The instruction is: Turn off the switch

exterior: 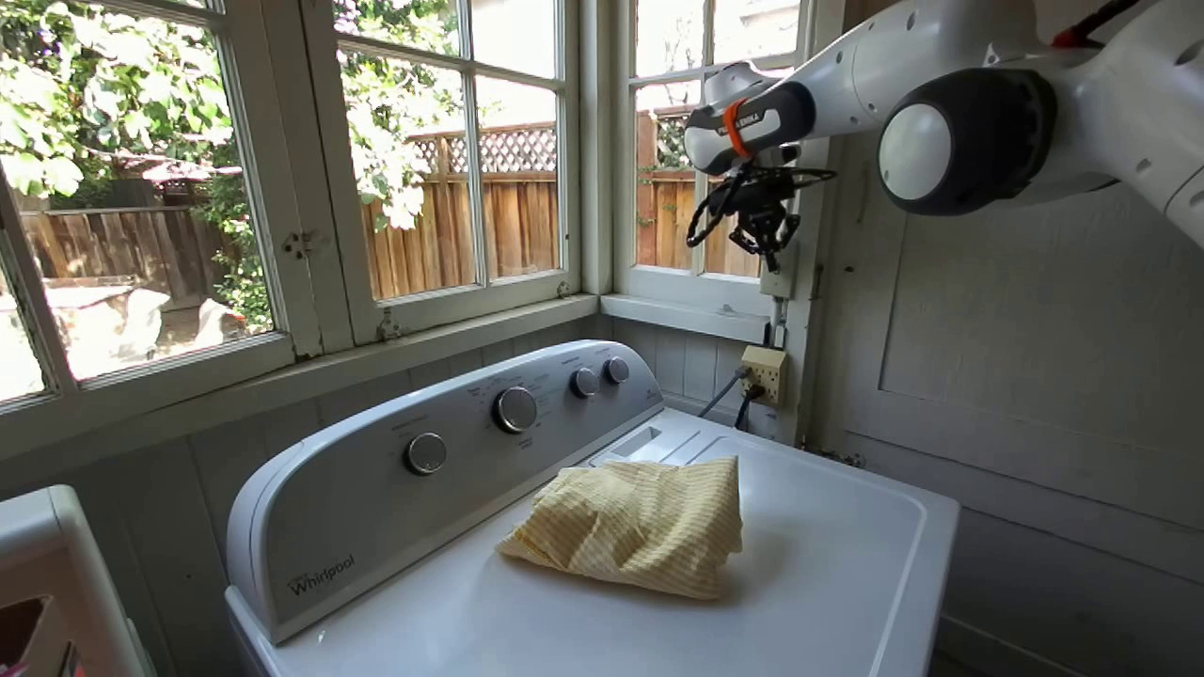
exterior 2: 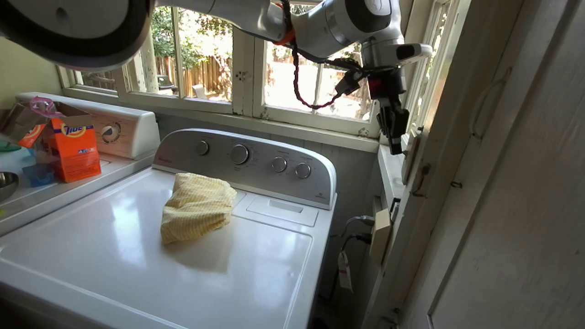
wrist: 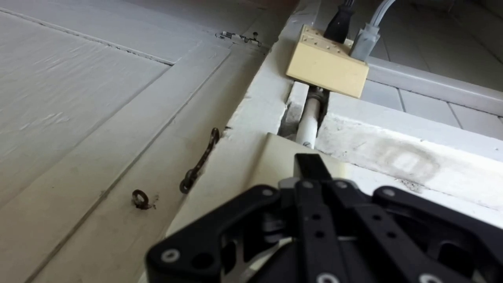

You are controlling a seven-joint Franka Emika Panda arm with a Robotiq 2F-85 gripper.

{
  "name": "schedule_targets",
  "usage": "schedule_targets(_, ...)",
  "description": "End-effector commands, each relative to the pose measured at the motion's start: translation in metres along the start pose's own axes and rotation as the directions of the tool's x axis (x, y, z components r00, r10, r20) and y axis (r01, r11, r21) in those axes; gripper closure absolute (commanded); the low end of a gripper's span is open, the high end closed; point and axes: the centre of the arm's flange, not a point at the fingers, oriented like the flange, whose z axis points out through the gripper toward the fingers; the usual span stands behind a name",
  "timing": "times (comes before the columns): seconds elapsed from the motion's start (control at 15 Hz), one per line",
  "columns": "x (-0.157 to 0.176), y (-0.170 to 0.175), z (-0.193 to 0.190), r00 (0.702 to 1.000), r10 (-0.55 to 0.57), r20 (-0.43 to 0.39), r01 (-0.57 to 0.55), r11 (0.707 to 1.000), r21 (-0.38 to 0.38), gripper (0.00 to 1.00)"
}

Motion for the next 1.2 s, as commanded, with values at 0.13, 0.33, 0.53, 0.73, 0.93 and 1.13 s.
schedule_targets(0.13, 0.014, -0.010, 0.028, 0.998, 0.006, 0.060, -0.004, 1.000, -0.030, 1.00)
schedule_targets(0.33, 0.012, -0.009, 0.030, 0.997, 0.001, 0.076, 0.002, 0.999, -0.038, 1.00)
schedule_targets(0.53, 0.006, -0.004, 0.016, 0.993, -0.026, 0.117, 0.033, 0.998, -0.057, 1.00)
schedule_targets(0.73, 0.003, 0.003, -0.008, 0.988, -0.044, 0.149, 0.050, 0.998, -0.035, 1.00)
schedule_targets(0.93, 0.010, 0.008, -0.028, 0.989, -0.019, 0.145, 0.018, 1.000, 0.008, 1.00)
schedule_targets(1.13, 0.015, 0.009, -0.037, 0.990, -0.005, 0.142, 0.000, 1.000, 0.030, 1.00)
